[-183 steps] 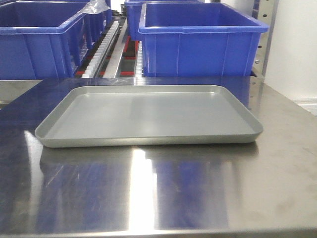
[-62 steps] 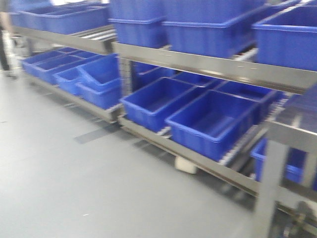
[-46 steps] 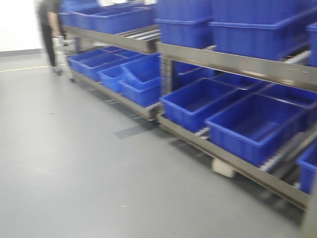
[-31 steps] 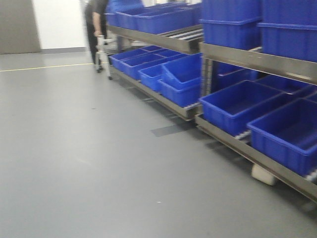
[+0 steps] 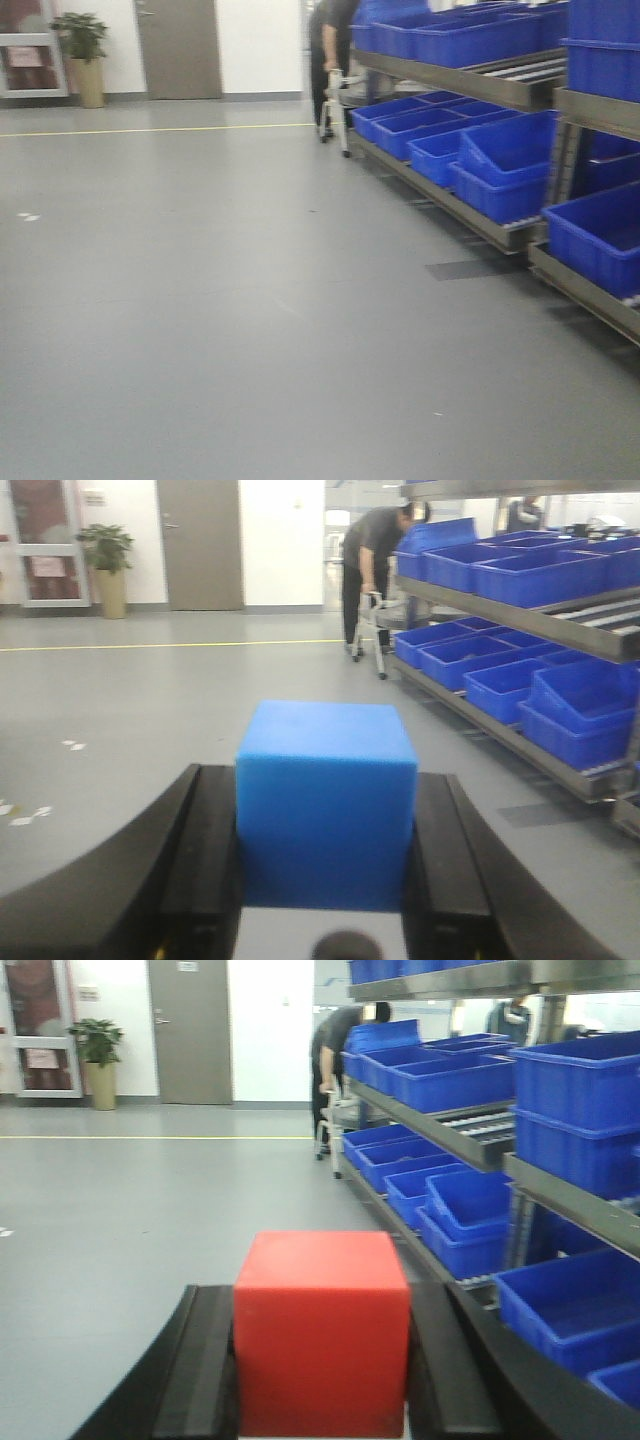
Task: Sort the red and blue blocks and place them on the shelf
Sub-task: 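Drive the base across the room carrying both cubes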
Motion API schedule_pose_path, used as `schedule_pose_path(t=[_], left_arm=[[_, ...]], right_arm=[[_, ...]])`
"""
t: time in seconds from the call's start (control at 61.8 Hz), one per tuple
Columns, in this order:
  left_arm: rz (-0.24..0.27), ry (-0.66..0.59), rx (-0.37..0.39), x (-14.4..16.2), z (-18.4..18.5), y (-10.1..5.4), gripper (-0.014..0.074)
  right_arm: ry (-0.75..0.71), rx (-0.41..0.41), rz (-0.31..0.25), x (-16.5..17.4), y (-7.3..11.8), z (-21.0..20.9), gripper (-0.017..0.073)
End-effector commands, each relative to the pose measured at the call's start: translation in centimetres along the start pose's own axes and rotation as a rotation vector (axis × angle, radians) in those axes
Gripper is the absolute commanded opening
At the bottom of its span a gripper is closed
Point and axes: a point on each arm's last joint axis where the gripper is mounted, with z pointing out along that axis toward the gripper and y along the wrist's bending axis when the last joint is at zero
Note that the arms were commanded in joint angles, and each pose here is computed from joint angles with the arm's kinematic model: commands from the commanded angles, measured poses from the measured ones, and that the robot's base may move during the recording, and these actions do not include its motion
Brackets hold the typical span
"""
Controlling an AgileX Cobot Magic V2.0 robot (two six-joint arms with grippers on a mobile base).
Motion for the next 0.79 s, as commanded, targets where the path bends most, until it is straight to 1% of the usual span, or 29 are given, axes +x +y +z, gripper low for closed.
schedule_pose_path(t=[0.0, 0.776], left_arm=[[-0.01, -0.124, 0.004, -1.9, -0.08, -0.08, 0.0125], [-0.01, -0.124, 0.004, -1.9, -0.08, -0.08, 0.0125]], right_arm=[[-0.117, -0.008, -0.008, -1.77, 0.1, -0.01, 0.0053], [-0.117, -0.008, -0.008, -1.77, 0.1, -0.01, 0.0053]])
